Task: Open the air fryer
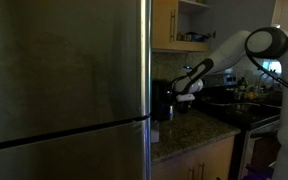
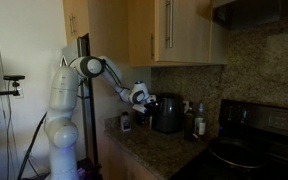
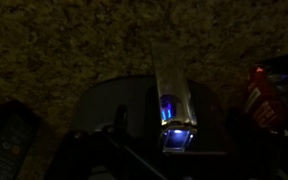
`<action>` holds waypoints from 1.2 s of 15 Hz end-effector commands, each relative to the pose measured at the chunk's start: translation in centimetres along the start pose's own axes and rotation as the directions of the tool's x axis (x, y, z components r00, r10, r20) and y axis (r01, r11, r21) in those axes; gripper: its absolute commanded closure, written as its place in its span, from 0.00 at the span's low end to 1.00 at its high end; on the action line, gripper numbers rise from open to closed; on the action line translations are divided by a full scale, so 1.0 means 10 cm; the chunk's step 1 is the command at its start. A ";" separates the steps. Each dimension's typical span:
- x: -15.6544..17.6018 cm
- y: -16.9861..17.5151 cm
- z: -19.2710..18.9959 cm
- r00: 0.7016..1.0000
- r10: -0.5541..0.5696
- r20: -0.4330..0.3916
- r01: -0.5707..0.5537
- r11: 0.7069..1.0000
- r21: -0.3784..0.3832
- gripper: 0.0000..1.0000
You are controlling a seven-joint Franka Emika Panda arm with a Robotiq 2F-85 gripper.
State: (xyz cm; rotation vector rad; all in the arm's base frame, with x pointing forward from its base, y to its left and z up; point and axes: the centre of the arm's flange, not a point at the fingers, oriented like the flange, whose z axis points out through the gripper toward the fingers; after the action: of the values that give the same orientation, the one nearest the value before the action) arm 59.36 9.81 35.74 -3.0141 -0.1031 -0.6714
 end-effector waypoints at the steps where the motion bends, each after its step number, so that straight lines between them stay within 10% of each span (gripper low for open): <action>1: 0.03 0.00 0.21 0.999 0.020 -0.033 -0.021 1.000 -0.016 0.00; 5: 0.06 0.00 0.30 0.995 0.043 -0.087 -0.045 0.999 -0.016 0.00; 6: 0.07 0.00 0.30 0.994 0.039 -0.098 -0.041 0.999 -0.020 0.25; 15: 0.09 -0.01 0.26 0.997 0.046 -0.066 -0.049 0.998 -0.037 0.93; 18: 0.09 -0.02 0.23 0.997 0.069 0.034 -0.067 0.997 -0.050 0.94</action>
State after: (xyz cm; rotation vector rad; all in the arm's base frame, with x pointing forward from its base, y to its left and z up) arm 61.09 10.28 34.15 -3.0136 -0.0181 -0.7761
